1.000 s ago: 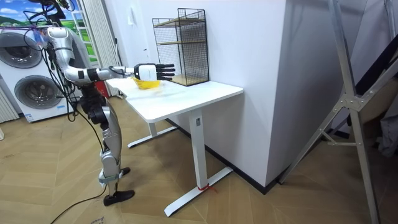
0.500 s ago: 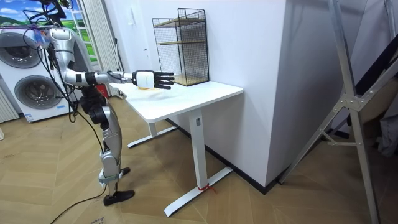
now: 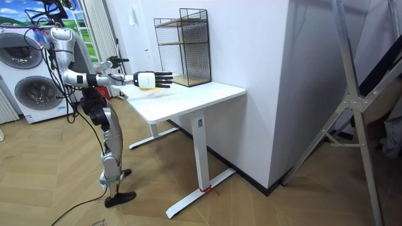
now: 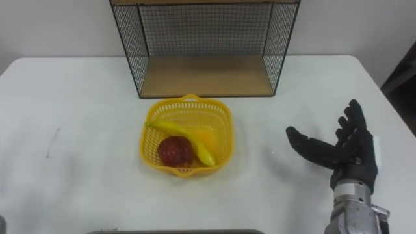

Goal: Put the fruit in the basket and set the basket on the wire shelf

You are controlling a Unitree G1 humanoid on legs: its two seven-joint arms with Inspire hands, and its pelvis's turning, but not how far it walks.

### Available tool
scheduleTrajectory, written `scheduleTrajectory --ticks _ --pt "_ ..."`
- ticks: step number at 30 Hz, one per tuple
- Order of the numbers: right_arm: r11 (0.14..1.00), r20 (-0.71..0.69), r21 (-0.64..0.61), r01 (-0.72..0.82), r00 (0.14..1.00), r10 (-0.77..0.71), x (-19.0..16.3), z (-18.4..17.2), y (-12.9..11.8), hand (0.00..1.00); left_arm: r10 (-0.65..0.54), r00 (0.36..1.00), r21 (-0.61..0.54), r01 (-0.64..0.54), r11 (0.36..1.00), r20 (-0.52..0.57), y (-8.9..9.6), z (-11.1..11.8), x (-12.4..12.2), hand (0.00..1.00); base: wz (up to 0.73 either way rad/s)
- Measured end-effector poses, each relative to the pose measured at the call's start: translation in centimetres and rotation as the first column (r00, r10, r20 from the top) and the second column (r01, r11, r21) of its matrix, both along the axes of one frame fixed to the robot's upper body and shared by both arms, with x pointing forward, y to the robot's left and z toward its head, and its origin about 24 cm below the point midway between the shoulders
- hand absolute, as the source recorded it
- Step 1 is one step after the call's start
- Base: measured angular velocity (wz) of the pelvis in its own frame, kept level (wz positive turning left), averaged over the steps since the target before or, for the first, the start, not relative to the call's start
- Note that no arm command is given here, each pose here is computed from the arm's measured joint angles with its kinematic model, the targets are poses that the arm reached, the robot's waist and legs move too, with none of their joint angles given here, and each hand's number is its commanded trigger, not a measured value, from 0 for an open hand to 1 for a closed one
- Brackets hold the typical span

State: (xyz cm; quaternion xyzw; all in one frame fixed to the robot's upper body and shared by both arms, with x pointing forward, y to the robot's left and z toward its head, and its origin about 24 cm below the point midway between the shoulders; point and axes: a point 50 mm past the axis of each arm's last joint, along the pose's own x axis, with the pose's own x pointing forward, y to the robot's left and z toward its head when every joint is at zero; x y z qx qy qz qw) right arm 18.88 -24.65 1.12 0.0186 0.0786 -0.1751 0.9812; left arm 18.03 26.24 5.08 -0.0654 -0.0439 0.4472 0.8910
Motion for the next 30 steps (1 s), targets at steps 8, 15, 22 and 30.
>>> scheduleTrajectory --ticks 8,15,22,30 --pt "0.985 -0.021 0.035 -0.171 0.985 0.172 1.0 -1.4 2.7 0.0 -0.444 0.893 -0.059 0.44 0.896 -0.078 -5.5 -3.0 1.8 0.0 -0.04" --pt "0.967 0.029 0.063 -0.247 0.969 0.246 2.1 -1.1 4.4 0.0 -0.623 0.779 -0.159 0.607 0.778 -0.072 -7.3 -5.0 2.8 0.0 -0.02" --pt "0.952 0.011 0.092 -0.291 0.957 0.291 2.0 -2.0 5.2 0.0 -0.681 0.731 -0.243 0.652 0.718 -0.049 -7.8 -6.4 2.6 0.0 0.0" --pt "0.931 0.032 0.21 -0.3 0.953 0.3 2.7 -2.5 5.4 0.0 -0.717 0.697 -0.255 0.688 0.68 -0.033 -8.2 -6.4 2.6 0.0 0.0"
